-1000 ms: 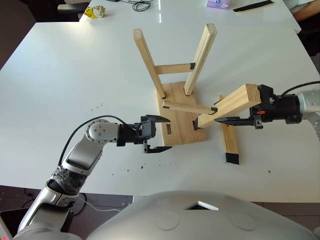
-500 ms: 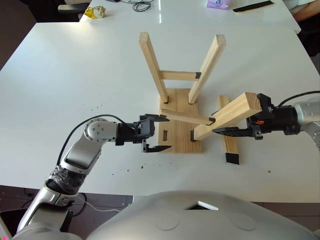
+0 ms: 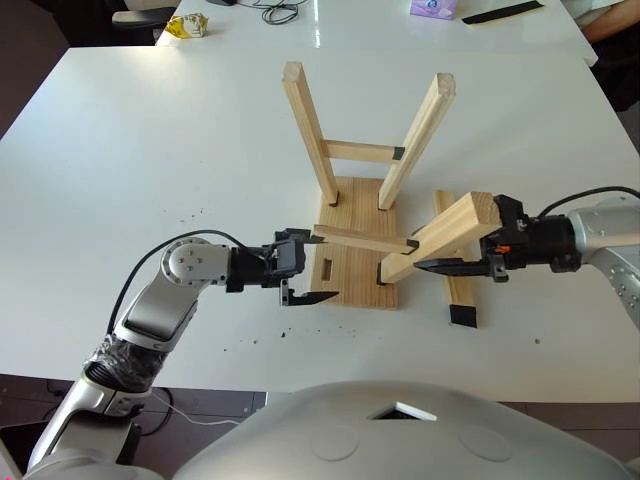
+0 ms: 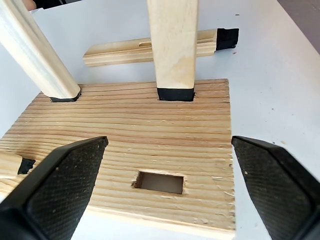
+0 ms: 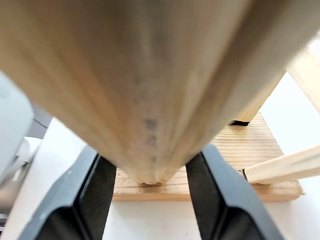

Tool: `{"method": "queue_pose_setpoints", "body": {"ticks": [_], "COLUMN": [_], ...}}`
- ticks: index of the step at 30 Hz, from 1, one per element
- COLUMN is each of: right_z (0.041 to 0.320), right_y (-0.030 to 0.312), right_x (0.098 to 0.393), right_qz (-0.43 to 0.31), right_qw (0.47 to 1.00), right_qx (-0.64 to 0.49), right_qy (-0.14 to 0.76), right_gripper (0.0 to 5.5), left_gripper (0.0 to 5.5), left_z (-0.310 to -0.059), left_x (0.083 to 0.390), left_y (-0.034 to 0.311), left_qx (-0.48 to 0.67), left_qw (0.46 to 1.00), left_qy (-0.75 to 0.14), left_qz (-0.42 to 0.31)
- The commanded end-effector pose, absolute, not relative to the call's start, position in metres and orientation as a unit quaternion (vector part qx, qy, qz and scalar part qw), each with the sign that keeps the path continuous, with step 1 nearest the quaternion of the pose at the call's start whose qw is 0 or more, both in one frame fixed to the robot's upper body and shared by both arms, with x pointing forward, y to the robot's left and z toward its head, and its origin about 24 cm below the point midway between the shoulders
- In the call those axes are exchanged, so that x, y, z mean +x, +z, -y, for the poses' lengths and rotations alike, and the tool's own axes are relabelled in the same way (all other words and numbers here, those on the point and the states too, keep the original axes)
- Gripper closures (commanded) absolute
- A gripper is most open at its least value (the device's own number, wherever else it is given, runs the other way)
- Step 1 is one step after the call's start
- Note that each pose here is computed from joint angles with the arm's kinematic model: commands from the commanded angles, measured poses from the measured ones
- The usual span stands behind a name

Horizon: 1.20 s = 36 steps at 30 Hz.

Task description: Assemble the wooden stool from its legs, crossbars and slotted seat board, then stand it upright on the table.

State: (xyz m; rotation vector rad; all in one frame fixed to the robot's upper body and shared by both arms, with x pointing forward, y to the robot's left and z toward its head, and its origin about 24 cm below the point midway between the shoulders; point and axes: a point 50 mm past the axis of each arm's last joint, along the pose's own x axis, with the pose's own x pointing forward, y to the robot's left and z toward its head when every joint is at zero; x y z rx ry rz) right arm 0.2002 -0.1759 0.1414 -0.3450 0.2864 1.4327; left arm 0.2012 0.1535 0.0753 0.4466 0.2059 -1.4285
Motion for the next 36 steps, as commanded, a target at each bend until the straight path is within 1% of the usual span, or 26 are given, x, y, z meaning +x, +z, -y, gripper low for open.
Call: {"method": "queue_pose_setpoints", "body": {"ticks": [1, 6, 13, 15, 23, 32, 36], "right_z": [0.178, 0.178, 0.176, 0.175, 0.161, 0.162, 0.159], "right_y": [0.121, 0.113, 0.104, 0.098, 0.081, 0.078, 0.086], "right_x": [0.194, 0.196, 0.222, 0.225, 0.207, 0.209, 0.213], "right_qz": [-0.177, -0.21, -0.243, -0.247, -0.248, -0.254, -0.252], "right_qw": [0.734, 0.721, 0.708, 0.708, 0.686, 0.692, 0.695], "right_qx": [-0.162, -0.127, -0.103, -0.105, -0.151, -0.171, -0.145], "right_qy": [0.636, 0.648, 0.655, 0.653, 0.667, 0.653, 0.657], "right_gripper": [3.49, 3.49, 3.49, 3.49, 3.49, 3.49, 3.49], "left_gripper": [0.92, 0.92, 0.92, 0.92, 0.92, 0.92, 0.92], "left_z": [-0.157, -0.157, -0.156, -0.155, -0.159, -0.161, -0.16], "left_x": [0.203, 0.207, 0.207, 0.207, 0.206, 0.205, 0.205], "left_y": [0.078, 0.078, 0.075, 0.074, 0.071, 0.069, 0.068], "left_qx": [0.205, 0.205, 0.201, 0.2, 0.192, 0.182, 0.177], "left_qw": [0.727, 0.723, 0.721, 0.718, 0.721, 0.724, 0.726], "left_qy": [-0.649, -0.652, -0.655, -0.659, -0.656, -0.655, -0.653], "left_qz": [-0.096, -0.097, -0.101, -0.101, -0.113, -0.12, -0.12]}}
